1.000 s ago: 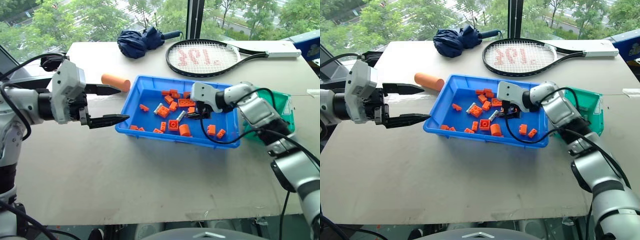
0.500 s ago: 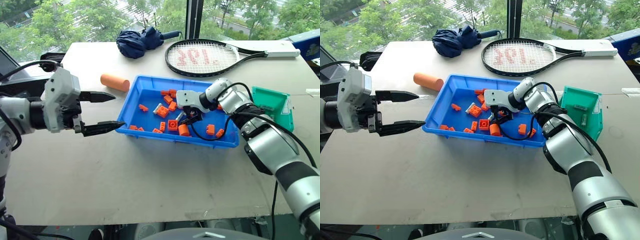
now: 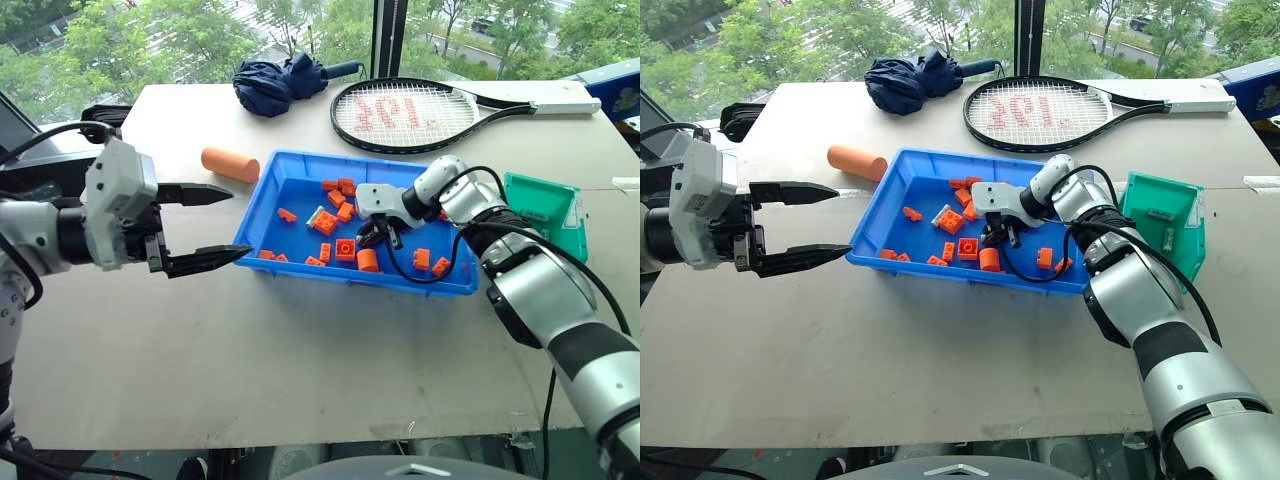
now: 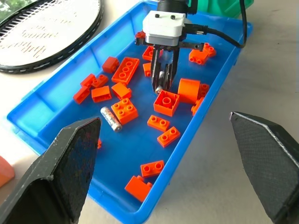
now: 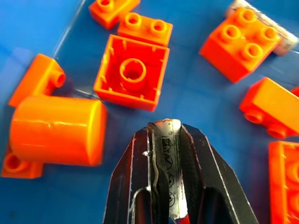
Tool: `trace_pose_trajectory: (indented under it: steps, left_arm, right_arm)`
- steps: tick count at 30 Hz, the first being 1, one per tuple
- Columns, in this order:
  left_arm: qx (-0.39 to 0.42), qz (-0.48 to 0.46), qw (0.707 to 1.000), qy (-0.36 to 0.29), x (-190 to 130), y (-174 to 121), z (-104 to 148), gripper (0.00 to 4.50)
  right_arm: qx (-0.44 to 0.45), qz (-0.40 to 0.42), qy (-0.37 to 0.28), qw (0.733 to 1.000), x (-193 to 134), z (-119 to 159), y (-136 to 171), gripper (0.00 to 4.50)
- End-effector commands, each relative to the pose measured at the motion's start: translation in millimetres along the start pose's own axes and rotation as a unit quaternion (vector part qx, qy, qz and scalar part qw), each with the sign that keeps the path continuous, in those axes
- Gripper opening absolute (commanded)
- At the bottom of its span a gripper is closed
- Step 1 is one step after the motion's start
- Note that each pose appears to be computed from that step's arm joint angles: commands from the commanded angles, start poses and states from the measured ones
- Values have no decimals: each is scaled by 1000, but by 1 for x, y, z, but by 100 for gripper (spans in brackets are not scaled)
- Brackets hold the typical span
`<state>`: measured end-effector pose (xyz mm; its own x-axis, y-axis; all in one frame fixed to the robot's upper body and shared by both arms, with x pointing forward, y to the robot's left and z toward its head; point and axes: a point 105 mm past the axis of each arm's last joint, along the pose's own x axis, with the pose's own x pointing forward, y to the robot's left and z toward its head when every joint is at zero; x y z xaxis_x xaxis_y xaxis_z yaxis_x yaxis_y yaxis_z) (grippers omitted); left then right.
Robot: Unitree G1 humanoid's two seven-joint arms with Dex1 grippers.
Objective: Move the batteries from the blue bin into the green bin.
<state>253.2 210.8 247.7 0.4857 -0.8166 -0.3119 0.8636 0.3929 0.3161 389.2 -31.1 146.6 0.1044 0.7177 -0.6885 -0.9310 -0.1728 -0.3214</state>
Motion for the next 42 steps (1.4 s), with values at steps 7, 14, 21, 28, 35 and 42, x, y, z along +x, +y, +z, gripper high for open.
trace_pose_trajectory:
  steps: [7,14,21,28,35,42]
  left_arm:
    - [12,-88,989,-118,36,-16,37,450]
    - [0,-126,967,-221,69,-26,68,450]
    - [3,-162,954,-252,92,-29,87,450]
    - [18,-167,957,-236,98,-23,89,450]
    - [29,-129,965,-226,97,-11,88,450]
    - [30,-36,989,-138,75,18,55,450]
  right_arm:
    - [-33,-176,-62,982,-86,37,4,3]
    - [101,-386,-34,916,-165,5,23,3]
    - [230,-513,37,826,-212,-58,45,3]
    - [279,-553,66,782,-228,-94,52,3]
    - [301,-553,64,774,-228,-104,56,92]
    - [268,-536,28,800,-213,-75,32,394]
